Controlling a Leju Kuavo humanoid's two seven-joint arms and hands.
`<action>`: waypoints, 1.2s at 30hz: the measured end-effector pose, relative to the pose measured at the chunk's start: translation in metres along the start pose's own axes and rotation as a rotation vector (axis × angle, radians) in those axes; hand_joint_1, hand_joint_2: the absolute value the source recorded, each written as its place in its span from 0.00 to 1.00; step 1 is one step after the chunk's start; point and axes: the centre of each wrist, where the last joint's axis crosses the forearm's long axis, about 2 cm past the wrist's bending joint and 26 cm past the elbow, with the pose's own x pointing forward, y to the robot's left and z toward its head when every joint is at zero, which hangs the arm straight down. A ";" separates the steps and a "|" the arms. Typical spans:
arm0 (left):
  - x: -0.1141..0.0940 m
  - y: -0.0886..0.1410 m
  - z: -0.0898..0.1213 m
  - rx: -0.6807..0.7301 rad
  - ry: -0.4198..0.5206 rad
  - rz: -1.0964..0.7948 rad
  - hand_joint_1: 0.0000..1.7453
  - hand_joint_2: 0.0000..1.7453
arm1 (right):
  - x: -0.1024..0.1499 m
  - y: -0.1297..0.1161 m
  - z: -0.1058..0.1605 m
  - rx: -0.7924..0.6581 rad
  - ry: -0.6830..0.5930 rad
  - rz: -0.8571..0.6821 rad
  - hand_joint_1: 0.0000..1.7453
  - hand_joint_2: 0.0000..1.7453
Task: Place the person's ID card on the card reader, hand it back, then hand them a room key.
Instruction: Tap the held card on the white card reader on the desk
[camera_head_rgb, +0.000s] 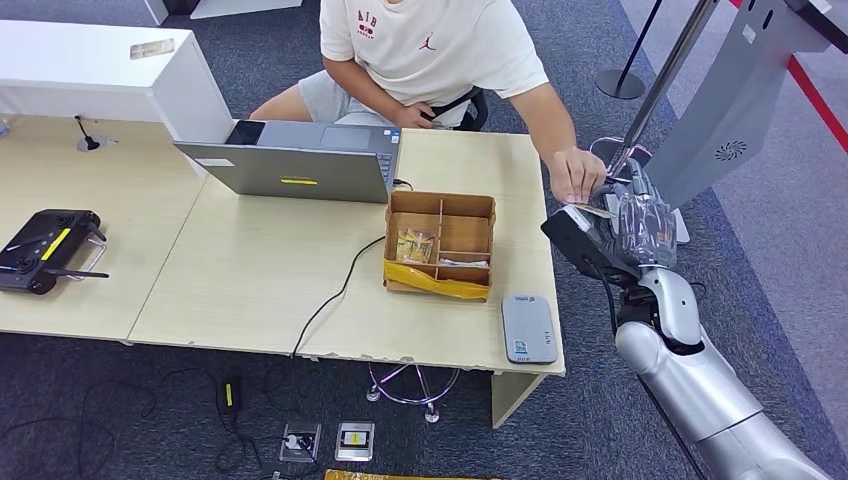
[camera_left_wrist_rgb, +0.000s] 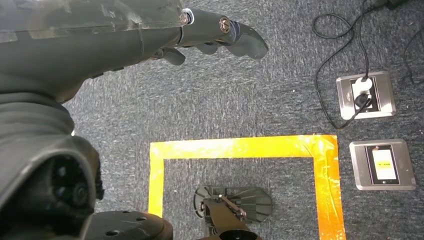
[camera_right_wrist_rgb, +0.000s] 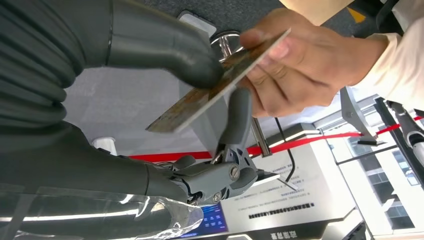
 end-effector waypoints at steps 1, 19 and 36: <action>0.000 0.000 0.000 0.000 -0.001 -0.001 0.00 0.00 | 0.000 0.000 0.000 0.000 -0.001 0.000 1.00 1.00; 0.000 0.000 0.000 0.001 0.002 0.000 0.00 0.00 | 0.001 0.000 0.001 0.012 -0.015 -0.007 1.00 1.00; -0.005 0.000 0.002 0.007 0.039 0.045 0.00 0.00 | 0.008 0.030 0.039 0.246 -0.035 -0.014 1.00 1.00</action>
